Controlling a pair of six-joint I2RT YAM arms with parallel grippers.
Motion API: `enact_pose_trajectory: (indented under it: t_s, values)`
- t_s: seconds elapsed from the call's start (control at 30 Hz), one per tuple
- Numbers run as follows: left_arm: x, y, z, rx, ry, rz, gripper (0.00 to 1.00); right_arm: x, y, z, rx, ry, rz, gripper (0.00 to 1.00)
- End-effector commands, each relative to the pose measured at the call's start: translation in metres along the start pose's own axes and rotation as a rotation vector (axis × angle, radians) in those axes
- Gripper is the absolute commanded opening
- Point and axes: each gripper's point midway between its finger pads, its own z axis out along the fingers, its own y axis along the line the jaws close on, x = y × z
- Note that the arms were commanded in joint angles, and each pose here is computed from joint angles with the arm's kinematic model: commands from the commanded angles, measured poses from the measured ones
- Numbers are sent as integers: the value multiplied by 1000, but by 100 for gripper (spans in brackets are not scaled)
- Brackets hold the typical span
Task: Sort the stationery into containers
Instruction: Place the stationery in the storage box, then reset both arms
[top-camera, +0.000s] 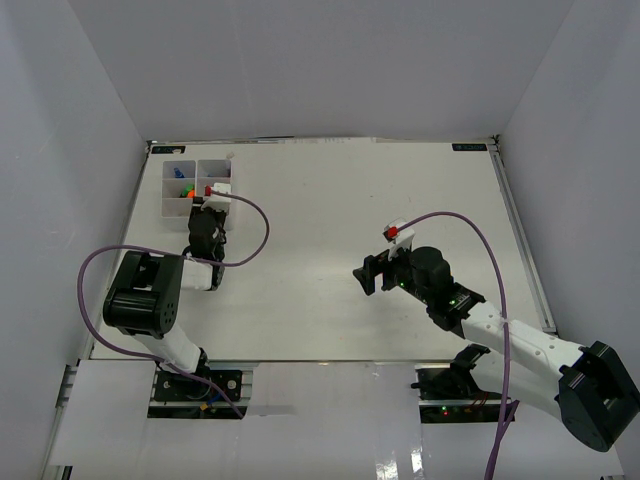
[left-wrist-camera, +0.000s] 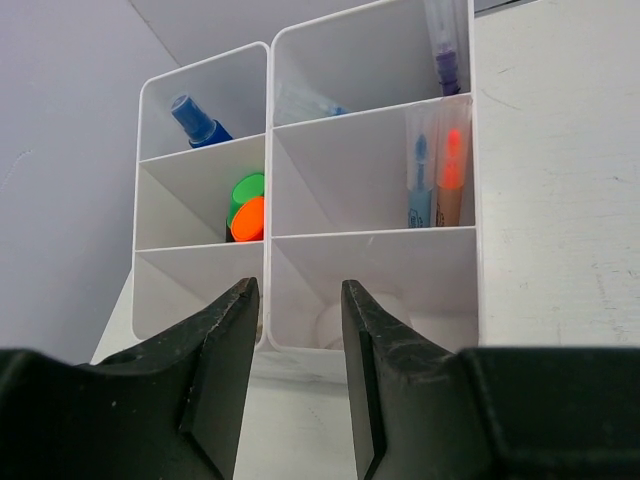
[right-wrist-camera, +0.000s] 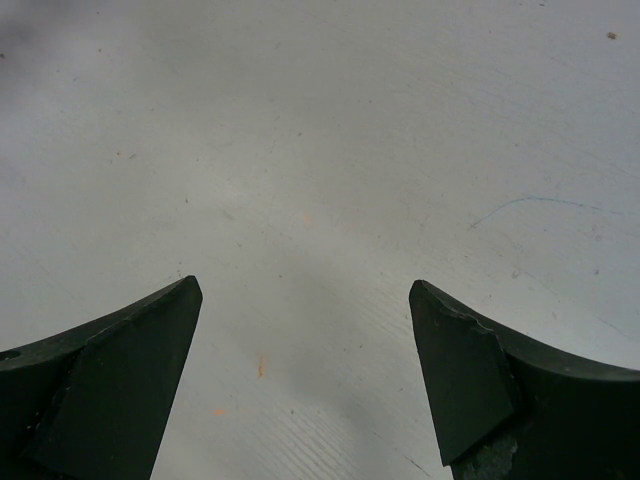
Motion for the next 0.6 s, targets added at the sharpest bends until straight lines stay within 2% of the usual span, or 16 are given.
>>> enact_pose_trajectory:
  t_s: [0.0, 0.17, 0.2, 0.37, 0.57]
  values:
    - [-11, 3, -1, 2, -33, -36, 50, -3, 2, 2, -12, -26, -8, 91]
    - [-30, 6, 0, 5, -57, -93, 51, -4, 3, 1, -16, -28, -10, 91]
    - [-28, 4, -1, 17, -30, -99, 52, -5, 2, 1, -15, -33, -10, 91]
    - [-68, 14, -2, 30, -17, -234, 56, -7, 3, -1, -16, -40, -9, 91]
    - [-103, 17, -20, 102, 20, -360, 69, -17, -1, -7, 12, -80, -4, 91]
